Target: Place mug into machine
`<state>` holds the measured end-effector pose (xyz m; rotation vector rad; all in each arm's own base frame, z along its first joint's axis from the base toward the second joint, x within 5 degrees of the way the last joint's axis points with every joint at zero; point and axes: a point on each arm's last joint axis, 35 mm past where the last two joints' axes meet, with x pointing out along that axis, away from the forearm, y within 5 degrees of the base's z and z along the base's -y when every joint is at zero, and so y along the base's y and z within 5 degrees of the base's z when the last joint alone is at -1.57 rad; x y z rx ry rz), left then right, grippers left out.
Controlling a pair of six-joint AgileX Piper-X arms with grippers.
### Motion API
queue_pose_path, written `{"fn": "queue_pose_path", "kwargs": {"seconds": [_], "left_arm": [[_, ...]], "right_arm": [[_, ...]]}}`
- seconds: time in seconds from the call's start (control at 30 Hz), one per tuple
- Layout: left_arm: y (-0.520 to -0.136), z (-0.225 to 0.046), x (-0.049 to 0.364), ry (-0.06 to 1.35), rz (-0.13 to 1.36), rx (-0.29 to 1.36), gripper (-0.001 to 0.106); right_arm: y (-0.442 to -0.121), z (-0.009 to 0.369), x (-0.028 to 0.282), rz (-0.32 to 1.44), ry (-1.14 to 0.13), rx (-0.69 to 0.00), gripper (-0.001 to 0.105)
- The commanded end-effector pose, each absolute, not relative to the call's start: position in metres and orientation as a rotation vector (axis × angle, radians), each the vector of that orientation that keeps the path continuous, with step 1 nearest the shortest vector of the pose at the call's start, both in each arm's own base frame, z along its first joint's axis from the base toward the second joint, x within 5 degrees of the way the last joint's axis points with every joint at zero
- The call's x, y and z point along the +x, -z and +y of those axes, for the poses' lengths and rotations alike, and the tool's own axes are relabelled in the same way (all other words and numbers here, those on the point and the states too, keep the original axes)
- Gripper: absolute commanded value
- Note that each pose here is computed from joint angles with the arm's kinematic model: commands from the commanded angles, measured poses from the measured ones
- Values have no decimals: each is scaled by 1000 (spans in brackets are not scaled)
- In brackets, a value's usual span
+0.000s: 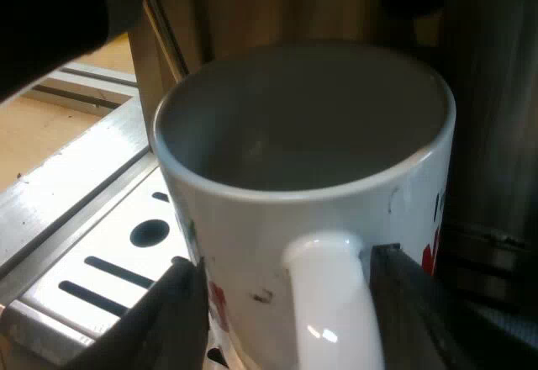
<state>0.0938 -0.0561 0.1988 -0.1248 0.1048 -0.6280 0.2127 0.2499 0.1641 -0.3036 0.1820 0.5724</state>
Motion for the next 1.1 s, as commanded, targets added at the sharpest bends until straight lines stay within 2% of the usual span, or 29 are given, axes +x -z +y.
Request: {"fn": "queue_pose_path", "kwargs": {"seconds": [0.03,0.33,0.6,0.83,1.0,1.1], "left_arm": [[-190,-56,94,620,120,-135,78],[-190,-56,94,620,121,-140,78],[-190,-57,94,642,123,-140,78],[-190,-57,93,645,123,-141,78],[-192,-57,94,646,117,-142,78],[-201,-57,93,656,95,-146,78]], "right_arm": [[-158,252,214,193,-576,-291,45],[-142,262,222,178,-573,-281,45],[-145,282,240,152,-529,-267,45],[-143,283,238,169,-525,-282,45],[-153,279,230,226,-443,-354,45],[-159,270,222,272,-446,-392,45]]}}
